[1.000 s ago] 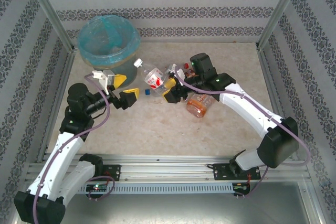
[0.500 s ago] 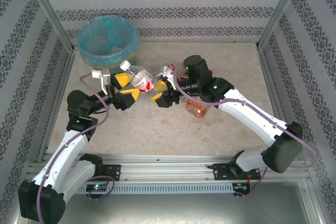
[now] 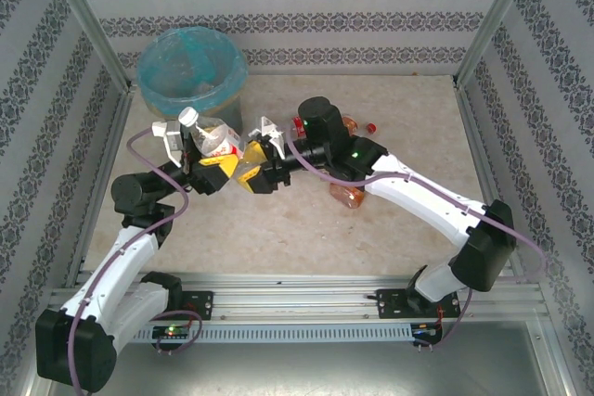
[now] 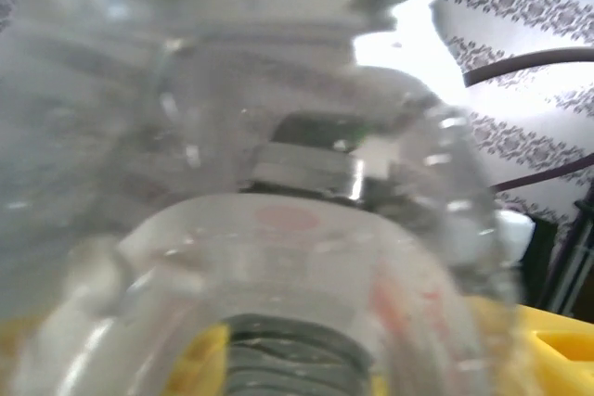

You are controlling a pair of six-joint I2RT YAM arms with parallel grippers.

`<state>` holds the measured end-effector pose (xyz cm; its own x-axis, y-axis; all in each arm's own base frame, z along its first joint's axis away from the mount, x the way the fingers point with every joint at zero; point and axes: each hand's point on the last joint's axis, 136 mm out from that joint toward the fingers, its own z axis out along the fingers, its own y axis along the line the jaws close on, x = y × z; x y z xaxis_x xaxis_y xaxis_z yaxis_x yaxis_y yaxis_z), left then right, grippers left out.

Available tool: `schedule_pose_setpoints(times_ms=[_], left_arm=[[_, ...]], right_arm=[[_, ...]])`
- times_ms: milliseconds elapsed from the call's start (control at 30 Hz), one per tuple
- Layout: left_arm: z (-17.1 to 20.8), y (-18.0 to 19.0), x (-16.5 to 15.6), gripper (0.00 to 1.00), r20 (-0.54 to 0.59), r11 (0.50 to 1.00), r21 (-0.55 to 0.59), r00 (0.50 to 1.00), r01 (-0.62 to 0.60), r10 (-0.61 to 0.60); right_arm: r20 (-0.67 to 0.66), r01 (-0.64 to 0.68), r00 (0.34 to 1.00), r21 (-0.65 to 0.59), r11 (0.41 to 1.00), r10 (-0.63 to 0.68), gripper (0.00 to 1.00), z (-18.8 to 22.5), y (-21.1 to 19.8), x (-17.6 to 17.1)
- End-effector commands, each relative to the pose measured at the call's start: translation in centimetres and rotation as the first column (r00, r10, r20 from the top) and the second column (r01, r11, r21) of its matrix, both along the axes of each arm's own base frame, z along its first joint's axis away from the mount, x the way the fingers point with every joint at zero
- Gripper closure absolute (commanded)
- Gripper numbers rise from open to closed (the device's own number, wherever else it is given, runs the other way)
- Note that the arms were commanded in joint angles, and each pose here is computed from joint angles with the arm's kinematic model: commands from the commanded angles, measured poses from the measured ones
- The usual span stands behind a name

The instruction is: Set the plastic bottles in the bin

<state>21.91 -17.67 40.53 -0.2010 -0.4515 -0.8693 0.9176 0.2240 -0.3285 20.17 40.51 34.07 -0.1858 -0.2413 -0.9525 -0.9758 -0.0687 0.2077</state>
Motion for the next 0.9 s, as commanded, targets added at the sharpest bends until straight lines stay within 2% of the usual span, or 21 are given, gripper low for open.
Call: schedule_pose_setpoints(times_ms=[0,133,267,300,533,867], left_arm=[[1.7,0.3,-1.7,0.21,0.080,0.999,-0.035,0.996,0.030,-0.027],[1.8,0.3,-1.8,0.26,0.081,0.999,-0.038,0.996,0.032,-0.029],[1.8,0.4,-1.6,0.44,0.084,0.999,-0.049,0.996,0.022,-0.018],[1.8,0.4,-1.5,0.45,0.085,0.999,-0.051,0.996,0.018,-0.014],[1.8,0.7,-1.0,0.44,0.078,0.998,-0.061,0.997,-0.016,0.021],[2.7,2.1,0.6,0.47,0.056,0.980,-0.080,0.981,-0.181,0.185]], right_arm=[[0.004,-0.044,0.999,0.054,0.998,0.044,0.41,2.0,0.6,-0.8],[-0.005,-0.044,0.999,0.060,0.997,0.045,0.39,2.1,0.5,-0.9],[-0.048,-0.086,0.995,0.064,0.994,0.089,0.38,2.1,0.8,-1.4],[-0.057,-0.101,0.993,0.067,0.993,0.105,0.38,2.2,0.9,-1.6],[-0.064,-0.105,0.992,0.064,0.992,0.109,0.35,2.4,0.8,-1.6],[-0.012,0.062,0.998,0.055,0.997,-0.061,0.22,2.7,-1.6,0.7]])
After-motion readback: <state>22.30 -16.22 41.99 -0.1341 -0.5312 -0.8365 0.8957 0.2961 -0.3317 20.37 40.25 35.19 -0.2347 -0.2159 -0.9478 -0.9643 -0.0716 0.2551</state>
